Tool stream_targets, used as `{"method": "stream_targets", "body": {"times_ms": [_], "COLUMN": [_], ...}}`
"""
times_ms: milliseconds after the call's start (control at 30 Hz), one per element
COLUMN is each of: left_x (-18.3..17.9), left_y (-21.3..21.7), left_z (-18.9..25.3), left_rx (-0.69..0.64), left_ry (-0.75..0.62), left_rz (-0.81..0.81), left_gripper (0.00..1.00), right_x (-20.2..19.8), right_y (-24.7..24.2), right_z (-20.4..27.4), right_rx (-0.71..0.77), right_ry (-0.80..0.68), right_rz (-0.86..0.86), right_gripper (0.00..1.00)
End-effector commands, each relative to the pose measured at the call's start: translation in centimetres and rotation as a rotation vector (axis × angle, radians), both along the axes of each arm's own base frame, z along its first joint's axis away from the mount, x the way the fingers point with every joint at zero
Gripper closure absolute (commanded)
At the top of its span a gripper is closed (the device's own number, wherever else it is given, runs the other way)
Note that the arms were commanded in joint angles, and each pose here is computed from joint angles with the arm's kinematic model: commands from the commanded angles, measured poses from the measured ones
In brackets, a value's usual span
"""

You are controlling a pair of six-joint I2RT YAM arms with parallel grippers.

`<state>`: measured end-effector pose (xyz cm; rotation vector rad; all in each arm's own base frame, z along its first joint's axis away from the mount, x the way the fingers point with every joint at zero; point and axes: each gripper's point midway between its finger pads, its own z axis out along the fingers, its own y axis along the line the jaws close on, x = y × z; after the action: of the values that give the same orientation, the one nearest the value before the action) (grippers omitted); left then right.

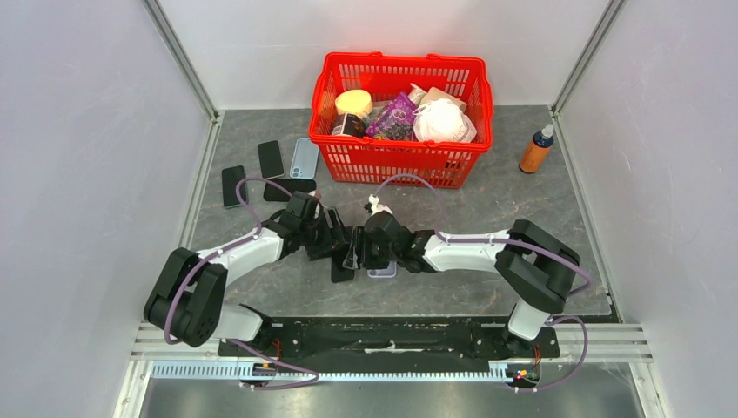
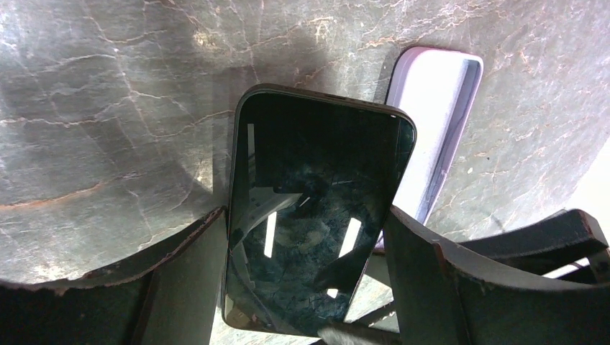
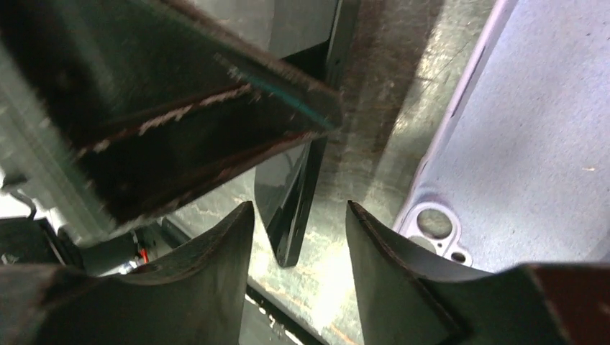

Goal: Put the phone into the phone case

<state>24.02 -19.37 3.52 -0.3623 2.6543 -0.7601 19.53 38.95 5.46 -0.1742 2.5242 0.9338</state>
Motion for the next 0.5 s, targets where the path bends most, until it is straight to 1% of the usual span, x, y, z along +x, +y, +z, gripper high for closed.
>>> {"method": "stream_targets", "body": {"times_ms": [0, 133, 200, 233, 300, 333, 367, 400, 433, 467], "left_x": [-2.2, -2.3, -2.3, -2.4, -2.5, -2.5, -2.5, -2.4, -2.1, -1.8], "left_y": [0.6, 0.6, 0.5, 0.5, 0.7, 0.7, 1.0, 1.2, 1.4, 1.8], "left_z": [-1.4, -1.2, -1.2, -1.2, -1.0, -0.6, -0.2, 0.6, 1.4, 2.5], "left_rx": [-0.003, -0.015, -0.022, -0.023, -0.026, -0.029, -0.02, -0.017, -0.012, 0.004], "left_ry": [0.084, 0.08, 0.079, 0.079, 0.071, 0.056, 0.042, 0.008, -0.031, -0.073], "left_rz": [0.006, 0.012, 0.014, 0.013, 0.016, 0.013, 0.016, 0.01, 0.006, 0.013], "left_gripper": [0.48, 0.48, 0.48, 0.48, 0.47, 0.39, 0.31, 0.19, 0.12, 0.08], "right_x": [2.0, 2.4, 2.6, 2.7, 2.7, 2.7, 2.7, 2.7, 2.6, 2.6], "right_y": [1.8, 2.4, 2.5, 2.5, 2.6, 2.5, 2.4, 2.2, 2.0, 1.8], "right_z": [0.5, -0.4, -0.6, -0.7, -0.6, -0.4, -0.2, 0.0, 0.3, 0.6], "right_rx": [0.035, 0.044, 0.046, 0.049, 0.055, 0.058, 0.061, 0.062, 0.065, 0.064], "right_ry": [-0.05, -0.046, -0.048, -0.048, -0.046, -0.047, -0.047, -0.048, -0.046, -0.047], "right_rz": [-0.058, -0.07, -0.079, -0.086, -0.092, -0.096, -0.1, -0.108, -0.113, -0.119], "right_gripper": [0.47, 0.56, 0.64, 0.69, 0.9, 0.99, 1.0, 1.0, 1.0, 1.0]}}
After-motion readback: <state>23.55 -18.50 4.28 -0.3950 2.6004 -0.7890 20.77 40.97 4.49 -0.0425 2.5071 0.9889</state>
